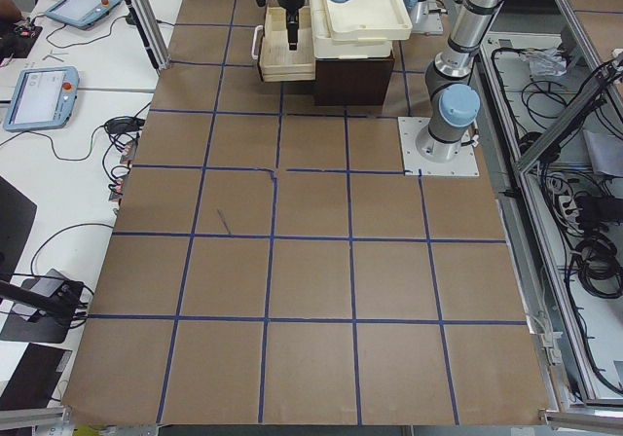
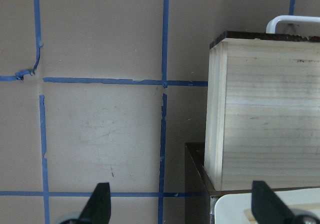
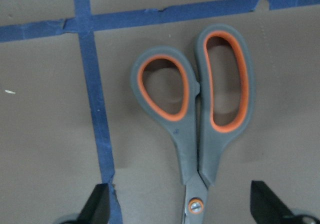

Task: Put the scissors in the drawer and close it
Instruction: 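Lower the right gripper over the scissors and close on the handles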

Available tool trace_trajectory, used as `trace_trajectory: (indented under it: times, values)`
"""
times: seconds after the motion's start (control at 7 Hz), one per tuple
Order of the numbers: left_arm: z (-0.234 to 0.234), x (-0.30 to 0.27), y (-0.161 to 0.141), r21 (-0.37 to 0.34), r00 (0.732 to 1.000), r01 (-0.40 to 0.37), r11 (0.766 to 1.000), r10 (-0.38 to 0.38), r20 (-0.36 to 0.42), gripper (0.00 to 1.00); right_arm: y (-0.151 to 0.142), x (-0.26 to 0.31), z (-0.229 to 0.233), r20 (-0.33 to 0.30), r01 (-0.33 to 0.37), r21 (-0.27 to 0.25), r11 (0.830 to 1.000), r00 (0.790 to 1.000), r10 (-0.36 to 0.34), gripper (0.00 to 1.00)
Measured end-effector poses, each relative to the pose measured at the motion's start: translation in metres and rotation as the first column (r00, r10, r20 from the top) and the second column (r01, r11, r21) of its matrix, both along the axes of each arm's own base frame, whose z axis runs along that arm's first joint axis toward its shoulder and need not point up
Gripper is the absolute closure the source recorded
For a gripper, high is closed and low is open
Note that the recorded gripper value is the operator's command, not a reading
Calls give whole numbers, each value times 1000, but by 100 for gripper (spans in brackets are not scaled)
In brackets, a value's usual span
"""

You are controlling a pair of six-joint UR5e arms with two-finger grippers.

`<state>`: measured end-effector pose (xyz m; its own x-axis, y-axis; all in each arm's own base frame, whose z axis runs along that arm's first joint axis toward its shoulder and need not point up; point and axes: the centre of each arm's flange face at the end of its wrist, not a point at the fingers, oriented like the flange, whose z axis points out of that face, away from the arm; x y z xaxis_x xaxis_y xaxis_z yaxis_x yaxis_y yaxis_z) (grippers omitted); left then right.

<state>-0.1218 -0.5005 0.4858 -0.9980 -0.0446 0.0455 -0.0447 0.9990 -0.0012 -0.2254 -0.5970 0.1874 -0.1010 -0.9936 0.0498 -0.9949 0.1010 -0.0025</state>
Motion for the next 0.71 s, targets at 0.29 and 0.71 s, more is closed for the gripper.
trace_trajectory:
  times: [0.29, 0.71]
  values:
    - [-1, 0, 0, 2, 1000, -1, 1000, 1, 0, 0, -2, -1, -10, 5, -2, 0, 1000, 1000, 2, 29]
    - [-3, 0, 1, 9, 1000, -1, 1000, 1, 1, 0, -5, -1, -11, 9, -12, -13, 1000, 1000, 12, 66]
